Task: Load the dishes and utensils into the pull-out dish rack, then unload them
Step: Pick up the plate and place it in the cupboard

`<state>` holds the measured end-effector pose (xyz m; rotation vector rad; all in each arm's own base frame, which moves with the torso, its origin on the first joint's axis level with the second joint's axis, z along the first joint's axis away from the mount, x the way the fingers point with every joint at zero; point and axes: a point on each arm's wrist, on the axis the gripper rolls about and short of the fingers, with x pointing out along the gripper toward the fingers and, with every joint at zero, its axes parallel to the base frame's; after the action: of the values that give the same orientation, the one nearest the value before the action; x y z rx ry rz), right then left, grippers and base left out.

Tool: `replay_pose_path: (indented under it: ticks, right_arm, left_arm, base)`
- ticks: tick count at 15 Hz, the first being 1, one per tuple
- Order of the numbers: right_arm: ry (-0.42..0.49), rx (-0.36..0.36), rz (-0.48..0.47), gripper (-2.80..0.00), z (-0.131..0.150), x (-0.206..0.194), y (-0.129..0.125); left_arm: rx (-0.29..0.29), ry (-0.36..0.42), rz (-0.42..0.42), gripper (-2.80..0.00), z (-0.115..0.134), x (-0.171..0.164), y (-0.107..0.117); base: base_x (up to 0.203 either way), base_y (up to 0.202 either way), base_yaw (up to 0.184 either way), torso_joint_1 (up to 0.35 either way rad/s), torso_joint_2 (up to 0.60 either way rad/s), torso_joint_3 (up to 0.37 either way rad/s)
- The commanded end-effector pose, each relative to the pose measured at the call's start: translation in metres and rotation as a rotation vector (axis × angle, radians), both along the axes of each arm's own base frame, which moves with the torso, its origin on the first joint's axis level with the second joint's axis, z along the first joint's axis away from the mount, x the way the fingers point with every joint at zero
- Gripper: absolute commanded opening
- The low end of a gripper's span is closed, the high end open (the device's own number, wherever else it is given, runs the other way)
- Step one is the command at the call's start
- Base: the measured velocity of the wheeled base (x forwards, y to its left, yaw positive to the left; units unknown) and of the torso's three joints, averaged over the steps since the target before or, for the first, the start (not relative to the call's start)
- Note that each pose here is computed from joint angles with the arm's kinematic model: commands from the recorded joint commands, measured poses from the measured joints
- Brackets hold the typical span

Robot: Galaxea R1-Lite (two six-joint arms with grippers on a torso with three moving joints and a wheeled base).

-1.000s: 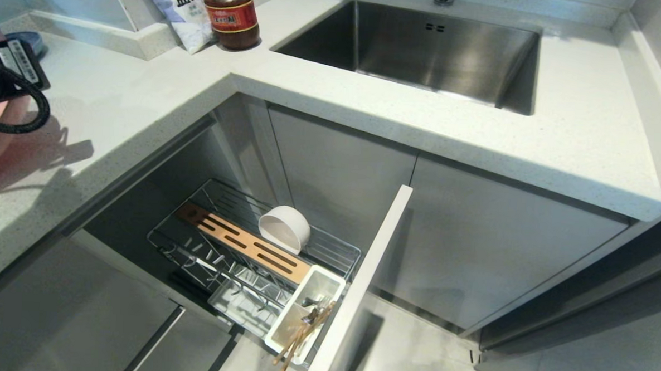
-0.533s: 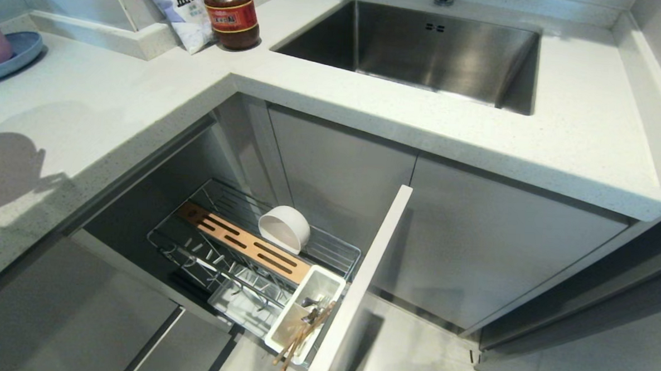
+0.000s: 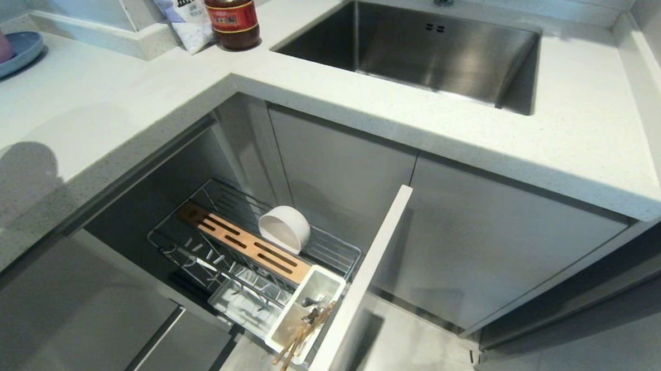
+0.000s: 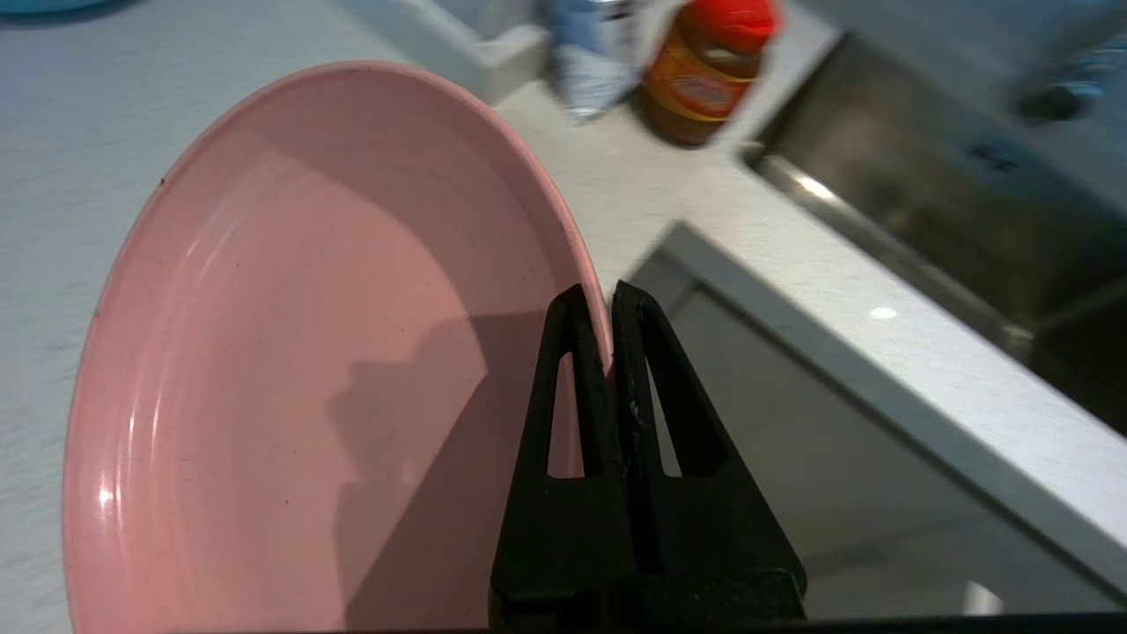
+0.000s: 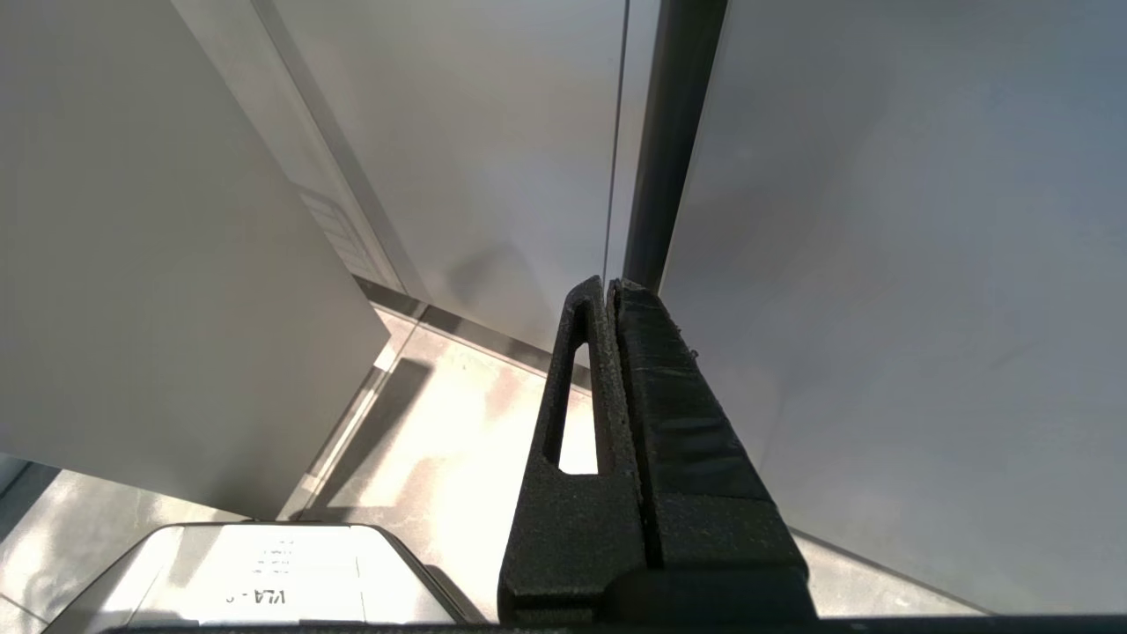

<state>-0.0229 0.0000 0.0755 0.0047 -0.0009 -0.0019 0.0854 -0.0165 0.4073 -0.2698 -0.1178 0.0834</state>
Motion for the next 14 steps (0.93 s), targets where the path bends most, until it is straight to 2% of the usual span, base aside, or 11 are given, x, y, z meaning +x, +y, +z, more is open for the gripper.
replay_pose_path:
  ticks: [1,3,5,7,10,12,13,14]
  right_arm:
    - [-0.002,0.0,0.0,-2.8,-0.001,0.0,0.0]
    - [-0.002,0.0,0.0,-2.8,-0.001,0.0,0.0]
    - [-0.002,0.0,-0.001,-2.8,-0.001,0.0,0.0]
    - [-0.002,0.0,0.0,-2.8,-0.001,0.0,0.0]
    - [-0.002,0.0,0.0,-2.8,-0.001,0.0,0.0]
    - [-0.002,0.0,0.0,-2.8,-0.001,0.0,0.0]
    - [-0.002,0.0,0.0,-2.8,-0.001,0.0,0.0]
    - [-0.002,0.0,0.0,-2.8,-0.001,0.0,0.0]
  left_arm:
    - [-0.025,-0.066,-0.123,-2.8,0.004,-0.011,-0.006]
    - [-0.094,-0.155,-0.217,-2.8,0.012,-0.01,-0.014]
    - [-0.165,-0.193,-0.313,-2.8,0.017,-0.007,-0.025]
    - [-0.251,-0.188,-0.392,-2.8,0.019,0.001,-0.041]
    - [-0.366,-0.127,-0.485,-2.8,0.014,0.016,-0.073]
    - [-0.418,-0.071,-0.505,-2.8,0.006,0.023,-0.095]
    - [-0.44,-0.051,-0.486,-2.8,0.003,0.029,-0.106]
    - [-0.476,-0.066,-0.472,-2.8,0.001,0.034,-0.115]
  base:
    - [0.0,0.0,0.0,0.0,0.0,0.0]
    - [0.0,0.0,0.0,0.0,0.0,0.0]
    - [0.0,0.0,0.0,0.0,0.0,0.0]
    - [0.0,0.0,0.0,0.0,0.0,0.0]
    - [0.0,0.0,0.0,0.0,0.0,0.0]
    - [0.0,0.0,0.0,0.0,0.0,0.0]
    - [0.0,0.0,0.0,0.0,0.0,0.0]
    - [0.0,0.0,0.0,0.0,0.0,0.0]
